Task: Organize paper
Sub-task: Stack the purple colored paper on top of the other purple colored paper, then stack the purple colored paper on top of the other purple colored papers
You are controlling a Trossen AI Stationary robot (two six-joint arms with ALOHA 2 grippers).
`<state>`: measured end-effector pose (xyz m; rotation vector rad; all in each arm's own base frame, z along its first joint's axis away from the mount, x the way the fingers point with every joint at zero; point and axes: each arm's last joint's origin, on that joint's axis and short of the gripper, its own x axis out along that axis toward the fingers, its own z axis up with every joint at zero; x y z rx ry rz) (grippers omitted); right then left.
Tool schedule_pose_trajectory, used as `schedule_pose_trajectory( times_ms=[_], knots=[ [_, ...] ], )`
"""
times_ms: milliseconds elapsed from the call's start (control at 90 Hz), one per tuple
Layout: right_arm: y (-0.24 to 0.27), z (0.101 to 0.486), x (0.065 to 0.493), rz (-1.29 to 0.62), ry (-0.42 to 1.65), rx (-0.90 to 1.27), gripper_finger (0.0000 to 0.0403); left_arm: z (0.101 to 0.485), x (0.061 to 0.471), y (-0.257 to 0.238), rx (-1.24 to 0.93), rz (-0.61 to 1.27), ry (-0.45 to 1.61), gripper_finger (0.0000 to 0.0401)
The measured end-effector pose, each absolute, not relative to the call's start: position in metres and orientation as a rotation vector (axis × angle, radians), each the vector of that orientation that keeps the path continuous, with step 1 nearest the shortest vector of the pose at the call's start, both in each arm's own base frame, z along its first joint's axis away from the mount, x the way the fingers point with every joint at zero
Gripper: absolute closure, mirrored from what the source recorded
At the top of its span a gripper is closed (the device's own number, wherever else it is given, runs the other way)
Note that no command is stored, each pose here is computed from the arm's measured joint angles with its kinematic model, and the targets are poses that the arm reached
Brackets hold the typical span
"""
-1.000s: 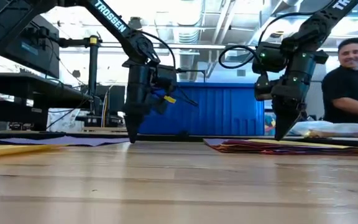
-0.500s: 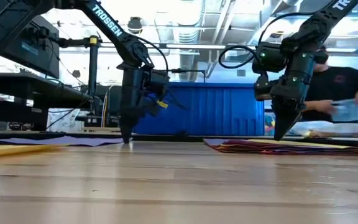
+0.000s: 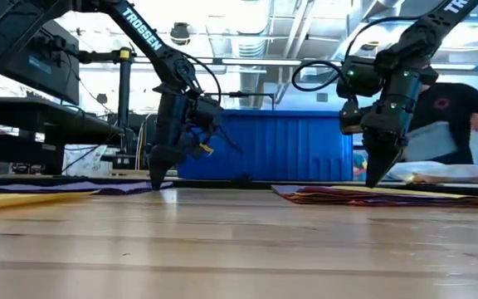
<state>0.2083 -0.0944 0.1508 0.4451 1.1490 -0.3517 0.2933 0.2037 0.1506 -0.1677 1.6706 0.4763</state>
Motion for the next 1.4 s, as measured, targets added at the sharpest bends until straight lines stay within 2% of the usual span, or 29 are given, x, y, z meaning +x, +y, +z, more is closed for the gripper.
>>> schedule_pose_trajectory(
  times_ms=[200,389,833,1011,1178,1278,1400],
  knots=[
    [-0.094,0.151,0.208,-0.351,1.149,0.444,0.0402,0.183,0.302,0.193,-0.159,0.499,1.484,0.0401],
    [-0.094,0.151,0.208,-0.353,1.149,0.447,0.0402,0.206,0.31,0.181,-0.273,0.454,1.305,0.0401],
    [-0.095,0.151,0.209,-0.372,1.134,0.472,0.0398,0.224,0.361,0.155,-0.497,0.284,0.855,0.0393],
    [-0.098,0.156,0.211,-0.401,1.112,0.508,0.0349,0.23,0.37,0.15,-0.559,0.289,0.759,0.034],
    [-0.112,0.179,0.214,-0.434,1.077,0.514,0.029,0.236,0.378,0.147,-0.564,0.279,0.673,0.029],
    [-0.126,0.196,0.21,-0.519,1.07,0.515,0.0265,0.234,0.387,0.141,-0.509,0.263,0.632,0.0278],
    [-0.145,0.204,0.199,-0.605,1.055,0.533,0.0248,0.219,0.4,0.132,-0.499,0.244,0.633,0.0282]
  ],
)
